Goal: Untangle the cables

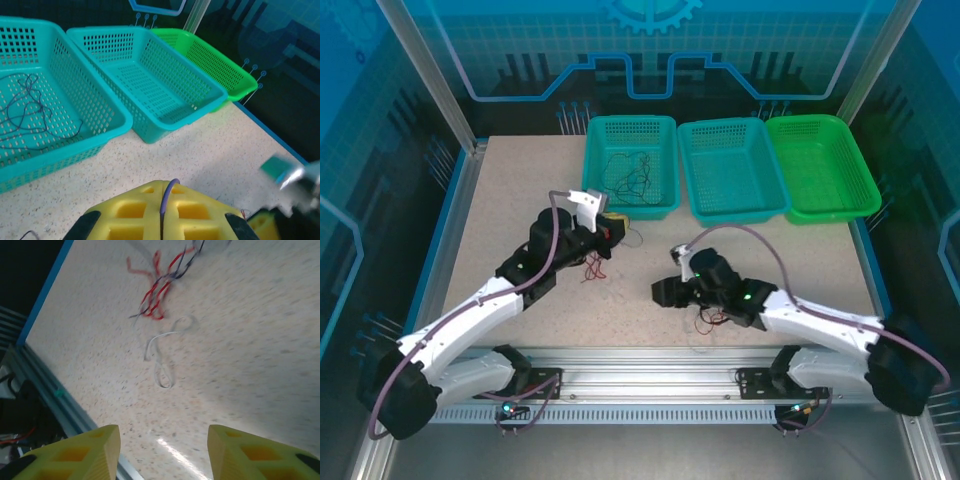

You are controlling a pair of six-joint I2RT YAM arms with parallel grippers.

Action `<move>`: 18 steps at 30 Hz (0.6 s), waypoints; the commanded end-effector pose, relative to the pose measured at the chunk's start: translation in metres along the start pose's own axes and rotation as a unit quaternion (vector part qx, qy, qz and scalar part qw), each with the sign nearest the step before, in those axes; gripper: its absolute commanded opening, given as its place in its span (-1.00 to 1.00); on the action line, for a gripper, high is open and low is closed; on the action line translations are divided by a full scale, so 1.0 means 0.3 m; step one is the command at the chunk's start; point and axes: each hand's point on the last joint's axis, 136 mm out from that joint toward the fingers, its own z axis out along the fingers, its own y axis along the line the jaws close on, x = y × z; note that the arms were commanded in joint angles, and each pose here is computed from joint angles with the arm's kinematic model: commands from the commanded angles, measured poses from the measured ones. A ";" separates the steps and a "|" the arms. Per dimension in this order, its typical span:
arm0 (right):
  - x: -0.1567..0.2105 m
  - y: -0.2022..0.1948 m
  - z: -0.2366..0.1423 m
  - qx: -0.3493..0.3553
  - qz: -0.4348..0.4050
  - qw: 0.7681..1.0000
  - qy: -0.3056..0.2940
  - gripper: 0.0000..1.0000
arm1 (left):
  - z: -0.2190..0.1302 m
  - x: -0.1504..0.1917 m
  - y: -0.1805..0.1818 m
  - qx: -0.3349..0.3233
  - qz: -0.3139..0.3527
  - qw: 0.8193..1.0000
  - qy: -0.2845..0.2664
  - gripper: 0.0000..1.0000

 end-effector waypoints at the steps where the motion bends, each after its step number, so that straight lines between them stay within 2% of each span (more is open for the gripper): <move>1: -0.066 0.151 0.083 -0.056 -0.020 0.998 -0.034 0.04 | -0.050 -0.107 -0.072 0.024 0.001 0.999 -0.024 -1.00; 4: -0.067 0.155 0.165 -0.036 -0.036 0.998 -0.032 0.37 | -0.071 -0.146 -0.089 0.023 0.014 0.999 -0.032 -1.00; 6: -0.089 0.105 0.198 0.003 -0.043 0.998 -0.044 0.54 | -0.079 -0.159 -0.098 0.025 0.019 0.999 -0.036 -1.00; 8: -0.111 -0.003 0.210 0.073 -0.023 0.995 -0.061 0.69 | -0.084 -0.166 -0.108 0.028 0.018 0.999 -0.038 -1.00; 11: -0.125 -0.127 0.217 0.132 0.000 0.988 -0.077 0.89 | -0.083 -0.165 -0.129 0.038 0.020 0.998 -0.035 -1.00; 14: -0.125 -0.147 0.265 0.127 -0.015 0.990 -0.061 0.92 | -0.083 -0.166 -0.150 0.046 0.024 0.998 -0.034 -1.00; 17: -0.104 -0.168 0.332 0.124 -0.006 0.992 -0.038 0.80 | -0.083 -0.173 -0.160 0.047 0.027 0.998 -0.037 -1.00; 18: -0.095 -0.191 0.343 0.143 0.005 0.989 -0.034 0.76 | -0.085 -0.176 -0.162 0.047 0.029 0.998 -0.039 -1.00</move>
